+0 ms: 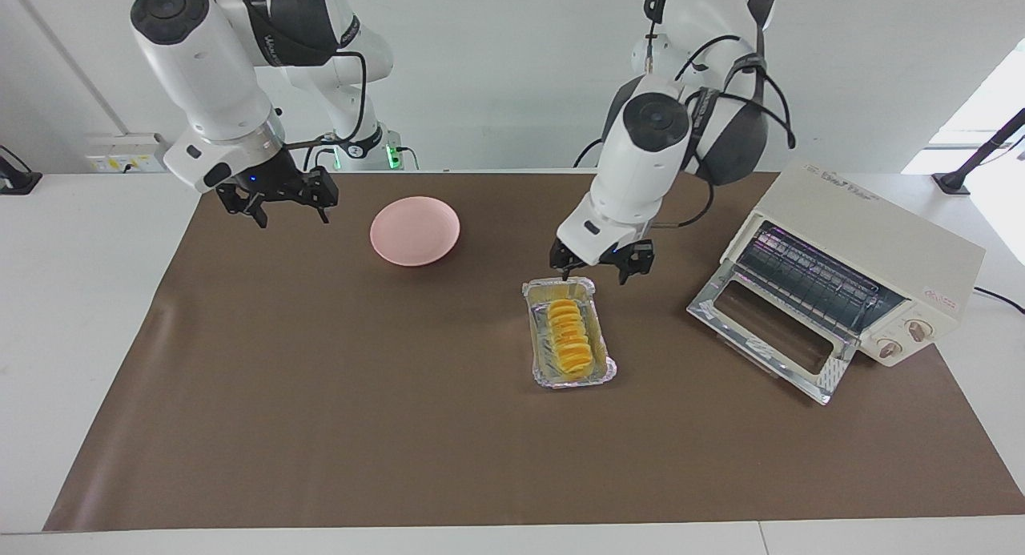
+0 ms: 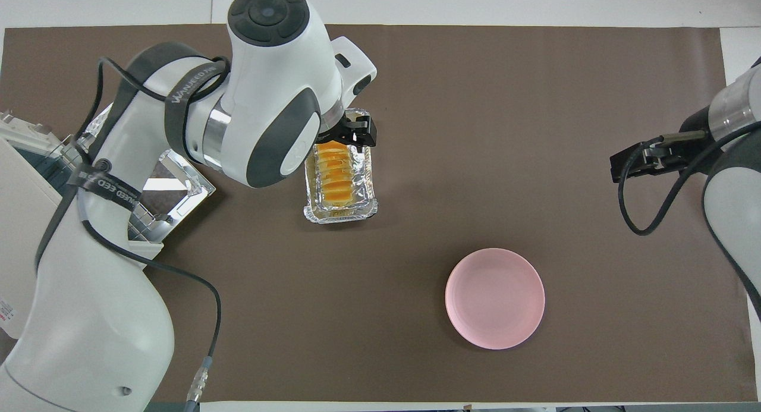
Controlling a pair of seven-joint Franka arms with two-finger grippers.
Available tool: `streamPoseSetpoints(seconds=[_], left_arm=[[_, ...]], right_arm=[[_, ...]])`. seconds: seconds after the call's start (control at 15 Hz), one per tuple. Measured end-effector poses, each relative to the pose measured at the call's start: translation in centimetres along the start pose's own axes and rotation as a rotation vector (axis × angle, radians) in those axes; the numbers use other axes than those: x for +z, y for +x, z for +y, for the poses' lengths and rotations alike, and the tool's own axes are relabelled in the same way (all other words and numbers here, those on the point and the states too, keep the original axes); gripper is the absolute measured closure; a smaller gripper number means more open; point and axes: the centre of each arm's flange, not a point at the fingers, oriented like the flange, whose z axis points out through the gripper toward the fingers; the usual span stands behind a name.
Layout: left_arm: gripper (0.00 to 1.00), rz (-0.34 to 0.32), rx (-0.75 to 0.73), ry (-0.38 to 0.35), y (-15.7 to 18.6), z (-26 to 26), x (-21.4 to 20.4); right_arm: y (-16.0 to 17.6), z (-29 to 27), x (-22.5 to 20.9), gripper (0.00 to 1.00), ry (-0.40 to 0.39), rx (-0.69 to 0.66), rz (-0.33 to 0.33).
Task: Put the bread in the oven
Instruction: 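Grasp the foil tray with the left gripper while the right gripper withdraws, then push the foil tray into the open toaster oven with the left gripper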
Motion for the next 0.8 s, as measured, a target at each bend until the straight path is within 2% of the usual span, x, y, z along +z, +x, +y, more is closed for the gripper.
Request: streamPoseSetpoints(seconds=[0.2, 0.53, 0.8], left_arm=[[0.00, 0.003, -0.001, 0.011, 0.2, 3.4, 4.9], [0.00, -0.009, -0.047, 0.025, 0.0, 3.7, 11.6], [0.03, -0.015, -0.075, 0.030, -1.2, 5.0, 13.2]], right_arm=[[-0.1, 1.9, -0.1, 0.00, 0.002, 0.033, 0.025], [-0.3, 4.6, -0.4, 0.00, 0.005, 0.082, 0.035], [-0.6, 6.7, -0.4, 0.00, 0.008, 0.119, 0.035]])
